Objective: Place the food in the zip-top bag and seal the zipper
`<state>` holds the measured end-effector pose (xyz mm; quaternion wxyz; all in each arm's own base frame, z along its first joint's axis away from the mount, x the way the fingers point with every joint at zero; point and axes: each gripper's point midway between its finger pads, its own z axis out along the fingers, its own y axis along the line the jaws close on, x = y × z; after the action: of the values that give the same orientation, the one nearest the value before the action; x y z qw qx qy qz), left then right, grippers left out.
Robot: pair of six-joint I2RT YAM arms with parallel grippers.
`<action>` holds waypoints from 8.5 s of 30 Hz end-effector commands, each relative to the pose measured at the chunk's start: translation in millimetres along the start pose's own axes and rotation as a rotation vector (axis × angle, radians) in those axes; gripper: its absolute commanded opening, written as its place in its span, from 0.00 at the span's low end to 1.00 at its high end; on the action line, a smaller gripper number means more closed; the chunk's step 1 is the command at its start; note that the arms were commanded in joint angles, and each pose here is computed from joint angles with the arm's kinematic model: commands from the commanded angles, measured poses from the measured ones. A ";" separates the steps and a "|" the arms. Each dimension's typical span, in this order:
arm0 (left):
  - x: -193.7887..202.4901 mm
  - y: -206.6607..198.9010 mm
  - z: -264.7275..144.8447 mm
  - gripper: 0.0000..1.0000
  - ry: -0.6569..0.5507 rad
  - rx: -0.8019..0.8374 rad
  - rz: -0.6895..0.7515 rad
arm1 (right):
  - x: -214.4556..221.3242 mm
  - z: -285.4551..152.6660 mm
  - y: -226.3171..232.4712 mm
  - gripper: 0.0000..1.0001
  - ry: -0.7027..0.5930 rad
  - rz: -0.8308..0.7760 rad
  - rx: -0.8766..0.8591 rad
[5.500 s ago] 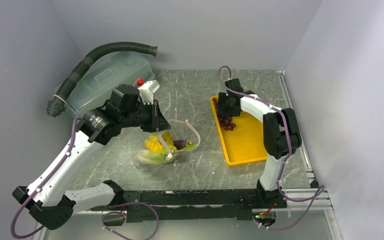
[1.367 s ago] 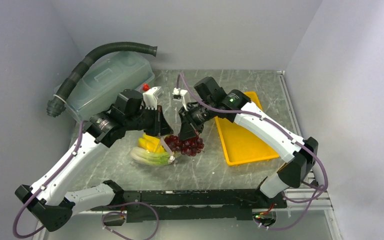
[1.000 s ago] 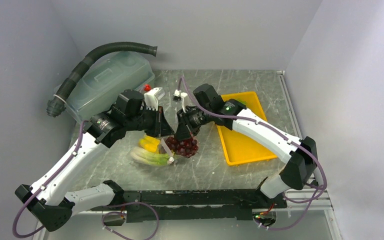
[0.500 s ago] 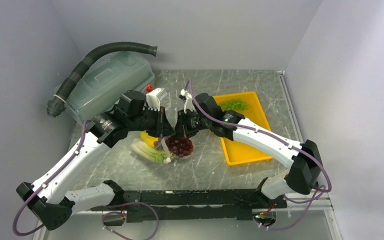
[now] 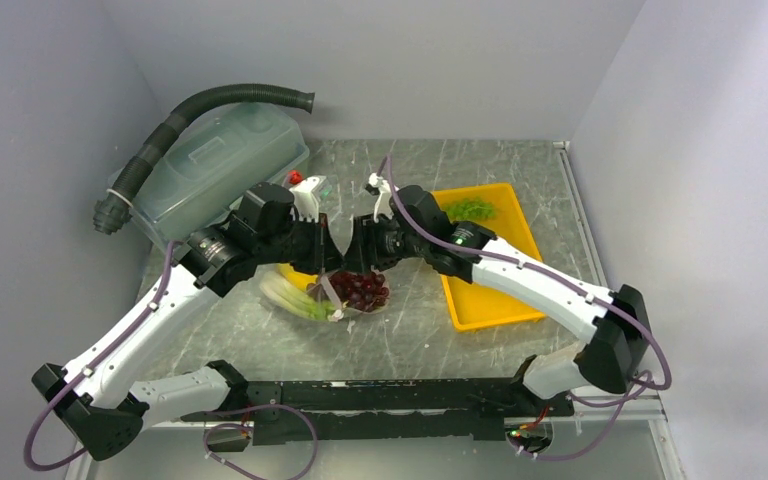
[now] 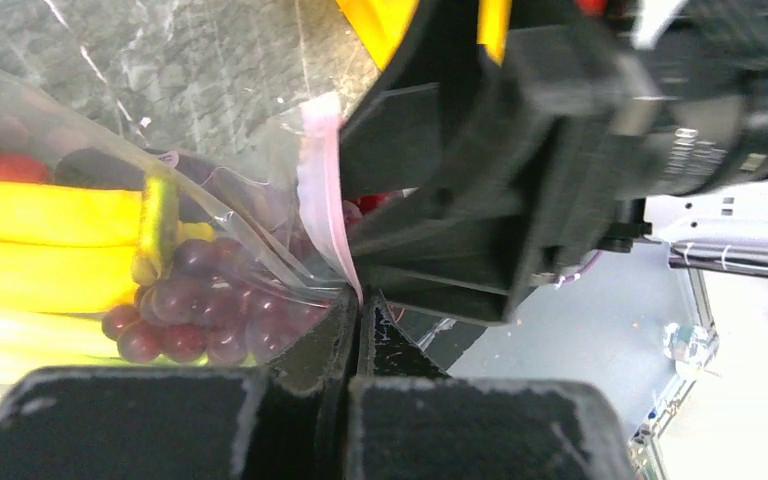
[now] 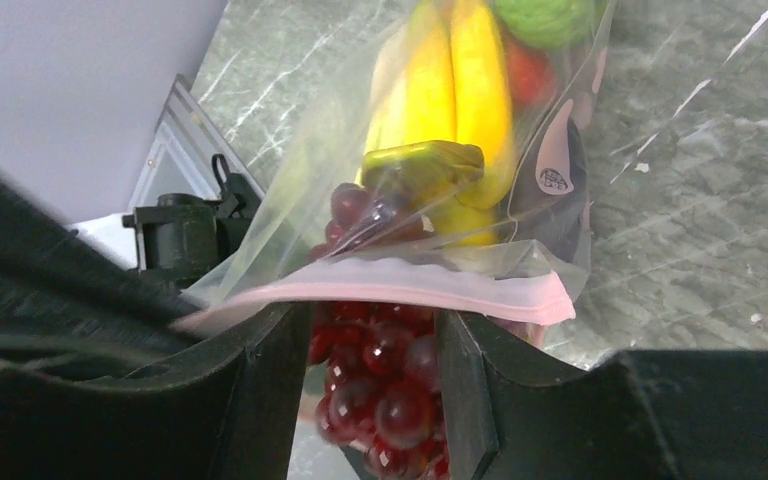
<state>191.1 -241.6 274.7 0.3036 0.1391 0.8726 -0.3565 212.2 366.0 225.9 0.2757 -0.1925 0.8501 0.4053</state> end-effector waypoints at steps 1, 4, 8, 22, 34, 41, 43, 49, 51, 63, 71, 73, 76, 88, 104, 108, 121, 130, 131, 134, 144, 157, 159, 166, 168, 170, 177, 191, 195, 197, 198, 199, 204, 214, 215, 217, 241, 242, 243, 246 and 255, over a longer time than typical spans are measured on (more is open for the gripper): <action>-16.3 -5.4 -11.9 0.00 -0.080 -0.013 -0.008 | -36.4 -38.2 30.7 0.51 -0.137 -0.075 -0.062; -18.2 -2.8 -13.9 0.00 -0.092 -0.033 -0.011 | -34.7 -50.8 25.8 0.52 -0.139 -0.107 -0.024; -21.9 -3.1 -15.8 0.00 -0.105 -0.039 -0.014 | -23.3 -64.2 15.9 0.52 -0.110 -0.138 0.023; -26.2 -3.1 -14.0 0.00 -0.116 -0.047 -0.027 | 55.9 -71.4 1.2 0.44 0.084 -0.065 -0.048; -25.3 -7.2 -14.9 0.00 -0.106 -0.028 -0.033 | 61.4 -30.1 -8.8 0.33 0.122 -0.020 -0.014; -25.1 -10.7 -14.5 0.00 -0.099 -0.013 -0.032 | 46.9 -7.0 -3.5 0.09 0.081 -0.019 -0.020; -23.6 -11.5 -13.0 0.00 -0.090 -0.004 -0.034 | 36.5 -4.3 6.0 0.02 0.051 -0.028 -0.043; -17.2 -15.3 -10.0 0.00 -0.058 0.025 -0.036 | -1.6 -0.8 32.1 0.00 -0.053 -0.060 -0.088; -15.4 -15.0 -10.5 0.00 -0.053 0.027 -0.036 | -10.8 0.6 38.4 0.00 -0.072 -0.070 -0.096; -18.6 -11.3 -20.9 0.00 -0.082 -0.007 -0.028 | -8.6 -20.0 28.6 0.17 -0.086 -0.108 -0.028; -23.1 -10.5 -19.8 0.00 -0.102 -0.015 -0.035 | 13.7 -52.2 2.5 0.29 -0.101 -0.074 0.069; -23.9 -10.8 -20.3 0.00 -0.104 -0.015 -0.036 | 23.2 -56.4 -6.6 0.30 -0.095 -0.060 0.094; -25.1 -10.6 -21.2 0.00 -0.110 -0.019 -0.038 | 36.0 -60.2 -18.0 0.30 -0.089 -0.030 0.122; -26.8 -13.7 -19.8 0.00 -0.108 -0.006 -0.037 | 53.7 -50.5 -50.3 0.34 -0.098 0.065 0.233; -27.1 -15.2 -23.4 0.00 -0.109 -0.003 -0.032 | 42.9 -29.3 -63.6 0.31 -0.112 0.100 0.263; -26.5 -16.0 -24.8 0.00 -0.109 0.000 -0.031 | 38.9 -30.8 -70.4 0.26 -0.123 0.097 0.286; -27.9 -14.1 -30.6 0.00 -0.115 -0.022 -0.033 | -7.5 -66.9 -29.9 0.00 -0.188 -0.043 0.197; -18.0 -7.9 -24.6 0.00 -0.066 -0.044 -0.043 | -63.7 -115.2 32.0 0.00 -0.244 -0.178 0.094; -18.4 -9.5 -25.7 0.00 -0.065 -0.038 -0.044 | -65.7 -115.4 34.2 0.00 -0.245 -0.181 0.088; -21.5 -18.1 -31.3 0.00 -0.074 -0.003 -0.034 | -59.9 -100.4 22.6 0.00 -0.205 -0.178 0.124; -51.9 -46.2 -89.1 0.00 -0.252 0.059 0.032 | -35.7 -65.0 -36.7 0.00 -0.055 -0.125 0.284; -45.8 -23.7 -65.8 0.00 -0.203 -0.032 0.027 | -41.6 -65.7 -23.7 0.00 -0.084 -0.103 0.199; -46.8 -22.1 -67.7 0.00 -0.207 -0.045 0.035 | -41.4 -65.9 -28.0 0.00 -0.099 -0.100 0.209; -53.0 -14.1 -68.9 0.00 -0.215 -0.102 0.054 | -33.9 -56.6 -31.1 0.00 -0.079 -0.086 0.184; -60.1 -12.3 -72.4 0.00 -0.228 -0.130 0.072 | -33.2 -52.5 -31.0 0.00 -0.078 -0.078 0.173; -68.3 -11.1 -76.8 0.00 -0.240 -0.158 0.094 | -32.5 -47.7 -30.1 0.00 -0.083 -0.070 0.156; -91.2 -10.1 -84.9 0.00 -0.263 -0.224 0.163 | -32.4 -18.8 -30.4 0.00 -0.117 0.002 0.093; -39.7 13.4 -25.7 0.00 -0.128 -0.171 0.076 | -21.5 7.4 -89.9 0.00 -0.132 0.012 0.269; -27.3 17.2 -13.8 0.00 -0.101 -0.155 0.045 | -12.9 2.5 -99.2 0.01 -0.072 0.009 0.287; -25.4 17.6 -11.1 0.00 -0.094 -0.150 0.036 | -13.1 -3.6 -100.6 0.10 -0.057 -0.003 0.305; -26.1 17.0 -10.4 0.00 -0.097 -0.147 0.036 | -15.3 -7.9 -98.8 0.15 -0.062 -0.013 0.305; -26.2 16.7 -9.9 0.00 -0.098 -0.145 0.037 | -16.9 -11.2 -97.4 0.20 -0.067 -0.024 0.304; -26.2 17.6 -8.1 0.00 -0.096 -0.148 0.035 | -29.3 -31.5 -90.6 0.40 -0.083 -0.071 0.329; -23.3 20.1 -13.1 0.00 -0.106 -0.156 0.029 | -73.9 -94.9 -91.8 0.61 -0.233 -0.108 0.430; -23.1 19.8 -13.7 0.00 -0.105 -0.156 0.031 | -78.9 -102.9 -96.5 0.63 -0.251 -0.105 0.451; -22.1 19.5 -15.2 0.00 -0.104 -0.154 0.034 | -90.5 -119.1 -108.0 0.66 -0.295 -0.096 0.502; -13.2 22.1 -24.8 0.00 -0.115 -0.147 0.059 | -130.7 -160.5 -249.1 0.75 -0.567 0.328 0.867; -13.0 21.9 -25.0 0.00 -0.115 -0.146 0.061 | -129.2 -157.5 -254.8 0.75 -0.570 0.351 0.870; -12.3 22.3 -24.4 0.00 -0.112 -0.146 0.061 | -126.7 -153.7 -262.4 0.76 -0.568 0.383 0.879; -12.2 23.8 -23.3 0.00 -0.109 -0.152 0.061 | -123.0 -145.5 -280.4 0.76 -0.567 0.455 0.912; -13.6 24.3 -23.5 0.00 -0.098 -0.164 0.064 | -100.3 -119.0 -341.0 0.76 -0.567 0.606 1.029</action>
<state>198.2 -205.1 267.8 0.3450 0.1183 0.8911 -0.2700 422.6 88.5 161.9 0.4068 0.2731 0.8704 0.0475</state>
